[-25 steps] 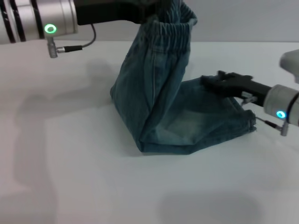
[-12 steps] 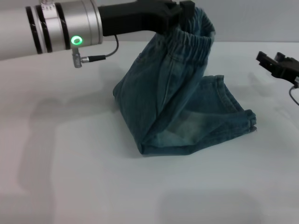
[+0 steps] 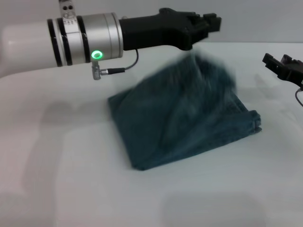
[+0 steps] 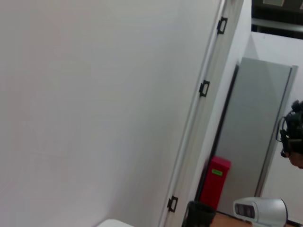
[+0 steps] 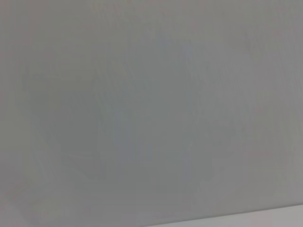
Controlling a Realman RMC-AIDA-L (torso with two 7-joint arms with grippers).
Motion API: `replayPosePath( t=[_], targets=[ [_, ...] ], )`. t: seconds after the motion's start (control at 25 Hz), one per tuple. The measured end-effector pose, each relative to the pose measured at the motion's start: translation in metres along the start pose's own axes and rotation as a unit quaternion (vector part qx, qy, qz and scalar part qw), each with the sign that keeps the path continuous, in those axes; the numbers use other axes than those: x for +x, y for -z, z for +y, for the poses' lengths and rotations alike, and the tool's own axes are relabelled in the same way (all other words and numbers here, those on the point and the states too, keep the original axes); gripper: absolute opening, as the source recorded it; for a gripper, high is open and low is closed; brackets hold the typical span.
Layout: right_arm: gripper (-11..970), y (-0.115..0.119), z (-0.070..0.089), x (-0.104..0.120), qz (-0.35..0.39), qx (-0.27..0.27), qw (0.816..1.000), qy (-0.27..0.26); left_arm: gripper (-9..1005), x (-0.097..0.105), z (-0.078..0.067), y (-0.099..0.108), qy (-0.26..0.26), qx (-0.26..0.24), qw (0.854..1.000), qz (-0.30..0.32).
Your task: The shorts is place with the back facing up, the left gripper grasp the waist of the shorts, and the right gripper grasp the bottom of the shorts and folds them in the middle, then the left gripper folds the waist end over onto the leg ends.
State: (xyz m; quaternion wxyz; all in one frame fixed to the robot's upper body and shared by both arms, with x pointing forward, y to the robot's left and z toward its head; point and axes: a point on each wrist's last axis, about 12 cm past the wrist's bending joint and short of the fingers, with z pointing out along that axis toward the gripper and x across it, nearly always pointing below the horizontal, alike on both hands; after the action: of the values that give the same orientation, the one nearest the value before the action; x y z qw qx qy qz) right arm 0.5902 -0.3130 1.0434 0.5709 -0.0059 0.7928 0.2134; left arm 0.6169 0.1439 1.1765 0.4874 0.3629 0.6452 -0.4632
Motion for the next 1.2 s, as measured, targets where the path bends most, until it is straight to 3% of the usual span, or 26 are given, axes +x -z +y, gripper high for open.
replayPosePath(
  t=[0.04,0.32,0.56,0.68,0.8,0.92,0.96,1.04,1.08,1.2],
  targets=[
    [631,0.000,0.000,0.000,0.000,0.000,1.000,0.000,20,0.001,-0.001,-0.002,0.000,0.003,1.000,0.002],
    [631,0.002,-0.001,0.000,-0.001,-0.001,1.000,-0.001,280,0.005,-0.004,-0.009,0.002,0.004,1.000,0.006],
    [631,0.002,0.000,-0.005,-0.013,-0.011,1.000,0.003,496,0.010,-0.003,0.014,0.002,-0.018,0.998,-0.065],
    [631,0.004,0.005,-0.010,-0.028,-0.037,0.999,0.009,591,0.016,0.000,0.038,-0.003,-0.054,0.991,-0.126],
    [631,0.008,0.016,-0.017,-0.049,-0.093,0.994,0.024,686,0.022,0.003,0.055,-0.007,-0.086,0.983,-0.164],
    [631,0.012,0.032,-0.019,-0.055,-0.162,0.984,0.047,781,0.038,0.003,0.092,-0.024,-0.159,0.960,-0.231],
    [631,0.014,0.039,-0.020,-0.054,-0.192,0.978,0.057,785,0.044,0.002,0.103,-0.029,-0.181,0.951,-0.249],
    [631,0.018,0.054,-0.019,-0.046,-0.254,0.963,0.080,793,0.044,0.002,0.103,-0.029,-0.181,0.951,-0.249],
    [631,0.020,0.060,-0.017,-0.042,-0.276,0.956,0.087,796,0.054,0.000,0.118,-0.033,-0.207,0.939,-0.275],
    [631,0.024,0.084,-0.009,-0.007,-0.361,0.925,0.121,808,0.064,0.000,0.131,-0.024,-0.225,0.929,-0.294]
  ],
)
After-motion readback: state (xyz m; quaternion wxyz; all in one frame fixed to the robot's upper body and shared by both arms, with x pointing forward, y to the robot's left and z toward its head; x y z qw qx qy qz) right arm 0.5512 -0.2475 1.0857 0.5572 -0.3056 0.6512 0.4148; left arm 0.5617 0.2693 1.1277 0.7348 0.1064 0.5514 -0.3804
